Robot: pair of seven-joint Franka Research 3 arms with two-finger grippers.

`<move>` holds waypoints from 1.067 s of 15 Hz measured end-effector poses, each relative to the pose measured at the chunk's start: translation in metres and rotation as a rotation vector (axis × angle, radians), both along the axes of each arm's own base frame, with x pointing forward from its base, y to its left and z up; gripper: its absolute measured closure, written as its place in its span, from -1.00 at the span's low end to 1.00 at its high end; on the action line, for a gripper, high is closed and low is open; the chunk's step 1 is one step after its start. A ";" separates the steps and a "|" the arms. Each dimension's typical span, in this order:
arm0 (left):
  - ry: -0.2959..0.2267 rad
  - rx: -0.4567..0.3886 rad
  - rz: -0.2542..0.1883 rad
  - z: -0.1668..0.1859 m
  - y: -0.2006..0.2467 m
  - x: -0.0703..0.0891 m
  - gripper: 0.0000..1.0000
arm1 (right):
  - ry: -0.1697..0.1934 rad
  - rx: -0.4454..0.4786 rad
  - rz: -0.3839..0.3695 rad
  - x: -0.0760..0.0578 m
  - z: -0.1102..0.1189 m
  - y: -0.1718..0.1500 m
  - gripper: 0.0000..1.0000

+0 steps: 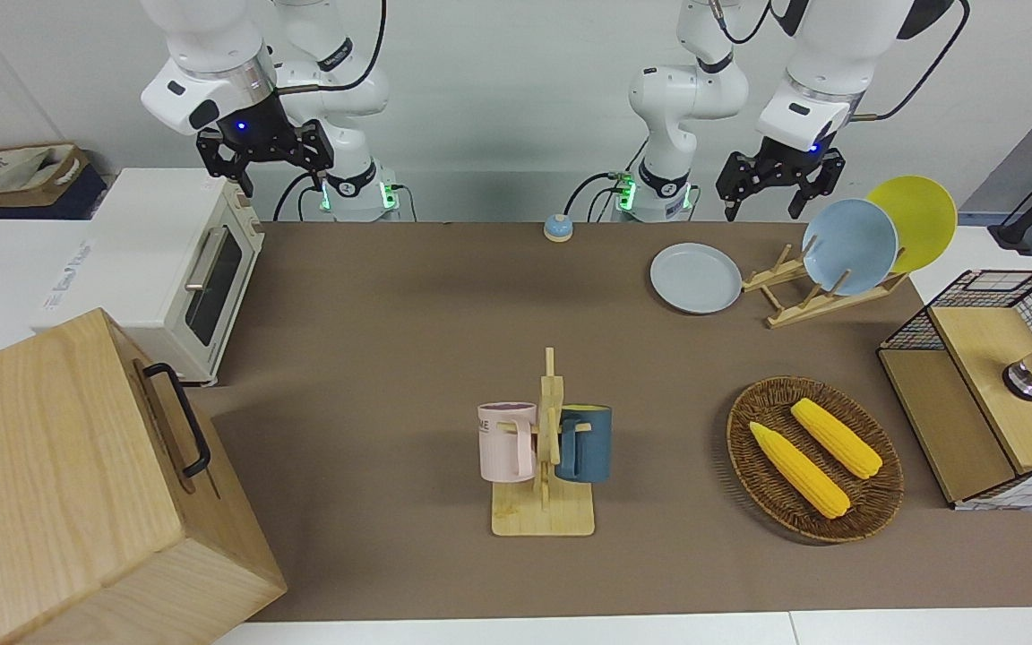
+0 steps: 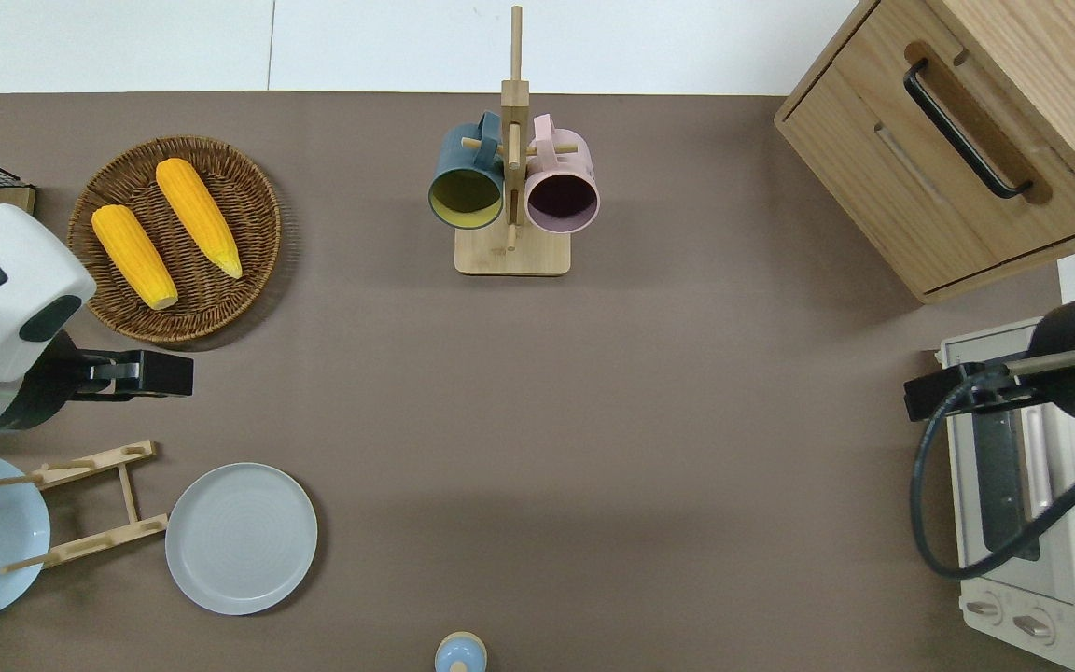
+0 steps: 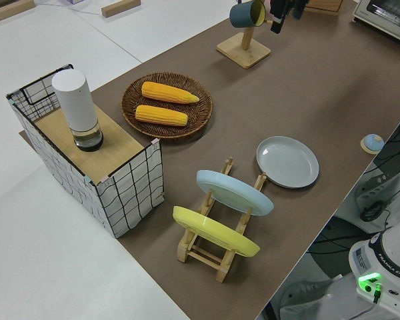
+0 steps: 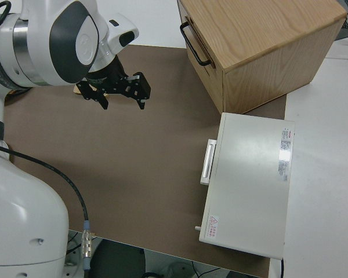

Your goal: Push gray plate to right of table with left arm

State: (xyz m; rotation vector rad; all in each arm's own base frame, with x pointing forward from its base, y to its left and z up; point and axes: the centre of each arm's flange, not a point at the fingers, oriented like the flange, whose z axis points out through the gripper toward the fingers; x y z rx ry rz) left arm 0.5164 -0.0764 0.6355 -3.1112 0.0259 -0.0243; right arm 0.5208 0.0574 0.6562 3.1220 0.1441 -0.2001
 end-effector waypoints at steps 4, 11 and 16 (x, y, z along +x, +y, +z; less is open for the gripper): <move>0.015 0.002 0.000 -0.001 -0.001 -0.002 -0.99 | 0.000 0.000 0.000 0.000 0.000 0.000 -0.97; 0.036 0.010 -0.003 -0.004 0.000 -0.018 -0.99 | 0.000 0.000 0.000 0.000 0.000 0.000 -0.97; 0.051 0.023 -0.089 -0.032 0.011 -0.071 -0.99 | 0.000 0.000 0.000 0.000 0.000 0.000 -0.97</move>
